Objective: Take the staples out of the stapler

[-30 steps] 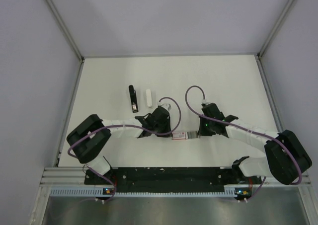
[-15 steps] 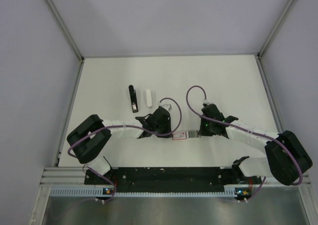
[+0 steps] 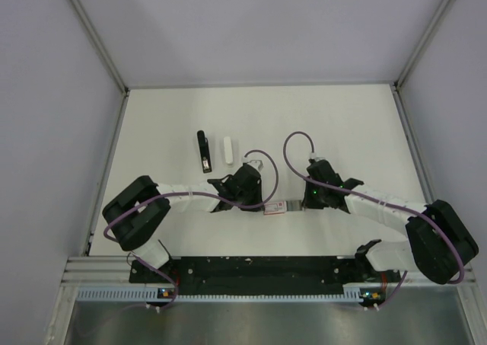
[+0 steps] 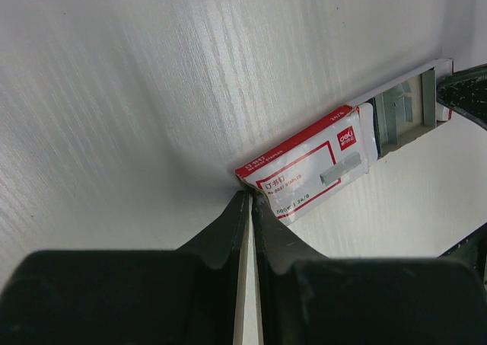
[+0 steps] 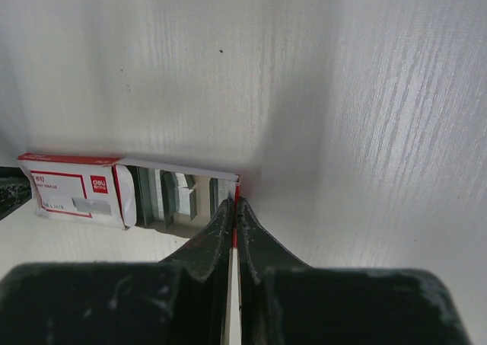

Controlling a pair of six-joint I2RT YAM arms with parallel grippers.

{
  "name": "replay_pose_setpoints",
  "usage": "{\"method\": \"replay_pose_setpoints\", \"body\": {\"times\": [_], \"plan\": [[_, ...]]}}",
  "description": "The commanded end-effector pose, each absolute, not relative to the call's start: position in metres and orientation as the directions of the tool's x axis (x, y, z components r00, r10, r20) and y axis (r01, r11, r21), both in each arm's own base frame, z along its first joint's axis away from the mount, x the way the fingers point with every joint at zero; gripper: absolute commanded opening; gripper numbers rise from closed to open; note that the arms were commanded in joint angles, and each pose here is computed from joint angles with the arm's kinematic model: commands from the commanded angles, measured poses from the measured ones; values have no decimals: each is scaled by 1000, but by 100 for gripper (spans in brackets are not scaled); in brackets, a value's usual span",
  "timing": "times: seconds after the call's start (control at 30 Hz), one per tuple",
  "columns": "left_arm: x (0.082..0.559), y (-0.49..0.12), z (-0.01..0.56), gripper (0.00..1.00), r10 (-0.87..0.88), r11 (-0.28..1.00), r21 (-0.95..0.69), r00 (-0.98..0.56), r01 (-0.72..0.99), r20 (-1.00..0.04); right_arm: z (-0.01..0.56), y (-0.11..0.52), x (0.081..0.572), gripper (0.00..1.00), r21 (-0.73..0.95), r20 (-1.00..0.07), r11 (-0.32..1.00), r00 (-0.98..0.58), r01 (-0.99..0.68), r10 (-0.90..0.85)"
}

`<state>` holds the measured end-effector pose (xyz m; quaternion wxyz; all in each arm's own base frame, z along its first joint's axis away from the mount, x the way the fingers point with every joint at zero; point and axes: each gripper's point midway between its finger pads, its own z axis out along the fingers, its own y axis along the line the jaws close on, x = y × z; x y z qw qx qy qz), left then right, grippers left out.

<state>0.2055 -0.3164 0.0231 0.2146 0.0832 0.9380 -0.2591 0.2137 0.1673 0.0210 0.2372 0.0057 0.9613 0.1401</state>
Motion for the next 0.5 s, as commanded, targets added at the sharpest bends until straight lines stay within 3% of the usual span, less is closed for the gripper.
{"method": "replay_pose_setpoints", "body": {"times": [0.0,0.47], "plan": [[214,-326,33,11,27,845,-460,-881,273,-472,29,177,218,0,301,-483,950,-872,-80,80],[215,-325,33,10,24,850,-454,-880,268,-475,23,172,205,0,295,-475,951,-878,-92,63]]}}
